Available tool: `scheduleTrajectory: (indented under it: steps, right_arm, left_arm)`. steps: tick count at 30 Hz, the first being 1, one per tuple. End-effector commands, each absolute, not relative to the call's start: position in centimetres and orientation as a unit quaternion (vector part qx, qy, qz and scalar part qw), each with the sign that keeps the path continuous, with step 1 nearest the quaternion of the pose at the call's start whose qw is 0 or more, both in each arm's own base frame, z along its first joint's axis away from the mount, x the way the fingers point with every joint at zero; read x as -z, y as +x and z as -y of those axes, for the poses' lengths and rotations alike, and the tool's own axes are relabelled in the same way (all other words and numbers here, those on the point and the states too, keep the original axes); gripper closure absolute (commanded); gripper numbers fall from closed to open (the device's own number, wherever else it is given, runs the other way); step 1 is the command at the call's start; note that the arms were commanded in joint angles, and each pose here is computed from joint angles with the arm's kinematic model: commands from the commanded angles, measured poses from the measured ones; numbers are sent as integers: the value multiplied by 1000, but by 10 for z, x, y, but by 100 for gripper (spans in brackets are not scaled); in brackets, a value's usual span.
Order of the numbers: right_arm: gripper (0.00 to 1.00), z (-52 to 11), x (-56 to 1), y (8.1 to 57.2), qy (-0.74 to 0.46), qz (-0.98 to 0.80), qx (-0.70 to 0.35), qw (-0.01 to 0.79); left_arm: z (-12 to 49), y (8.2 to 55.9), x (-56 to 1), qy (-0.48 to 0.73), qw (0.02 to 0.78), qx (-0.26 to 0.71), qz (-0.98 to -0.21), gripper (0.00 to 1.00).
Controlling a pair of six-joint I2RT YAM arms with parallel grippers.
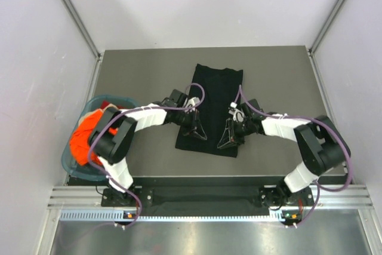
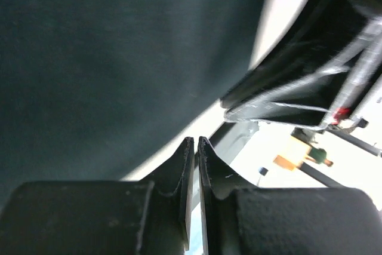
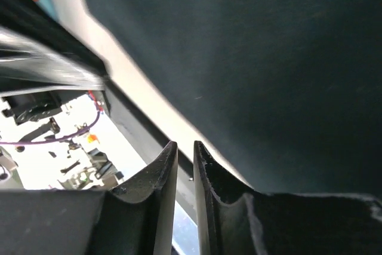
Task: Fold and stack the t-shirts
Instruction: Fold the tshirt
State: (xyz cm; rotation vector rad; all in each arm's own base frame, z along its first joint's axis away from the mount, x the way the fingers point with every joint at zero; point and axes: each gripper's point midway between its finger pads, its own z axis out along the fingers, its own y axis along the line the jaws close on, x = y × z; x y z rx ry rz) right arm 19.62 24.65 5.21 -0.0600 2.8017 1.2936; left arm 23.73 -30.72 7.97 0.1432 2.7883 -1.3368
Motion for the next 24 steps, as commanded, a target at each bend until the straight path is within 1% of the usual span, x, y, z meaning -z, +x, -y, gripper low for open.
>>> scheduleTrajectory:
  steps: [1, 6, 10, 11, 13, 14, 15, 18, 19, 21, 22, 24]
  right_arm:
    - [83, -249, -43, 204, -20, -902, -430, 30]
    - [84, -223, -17, 190, -10, -916, -402, 14]
    - [84, -195, -3, 174, 14, -925, -380, 2]
    - [84, -190, -2, 173, 13, -927, -375, 6]
    - [84, -172, 2, 169, 38, -934, -355, 5]
    - [83, -166, 3, 169, 39, -936, -349, 9]
    - [83, -158, 5, 171, 53, -939, -340, 11]
    - [83, -151, -3, 173, 51, -944, -327, 19]
    - [83, -152, -15, 180, 45, -943, -329, 32]
    - [82, -155, -31, 194, 36, -939, -336, 57]
    - [81, -159, -49, 211, 28, -935, -345, 84]
    - [80, -166, -69, 231, 27, -926, -362, 107]
  left_arm:
    - [316, 229, -64, 42, -12, 456, -889, 89]
    - [299, 208, -29, 43, -44, 422, -904, 89]
    - [262, 186, -4, 21, -60, 367, -928, 91]
    - [249, 191, -3, 16, -42, 351, -935, 91]
    - [228, 182, 0, 5, -52, 317, -947, 91]
    - [219, 188, -5, 14, -32, 310, -950, 91]
    - [208, 182, -6, 13, -39, 289, -956, 91]
    - [210, 195, -37, 49, -1, 298, -953, 89]
    - [215, 206, -59, 60, 24, 309, -949, 88]
    - [223, 222, -81, 78, 59, 324, -941, 87]
    - [231, 239, -101, 87, 89, 335, -934, 86]
    - [241, 260, -116, 85, 115, 347, -927, 85]
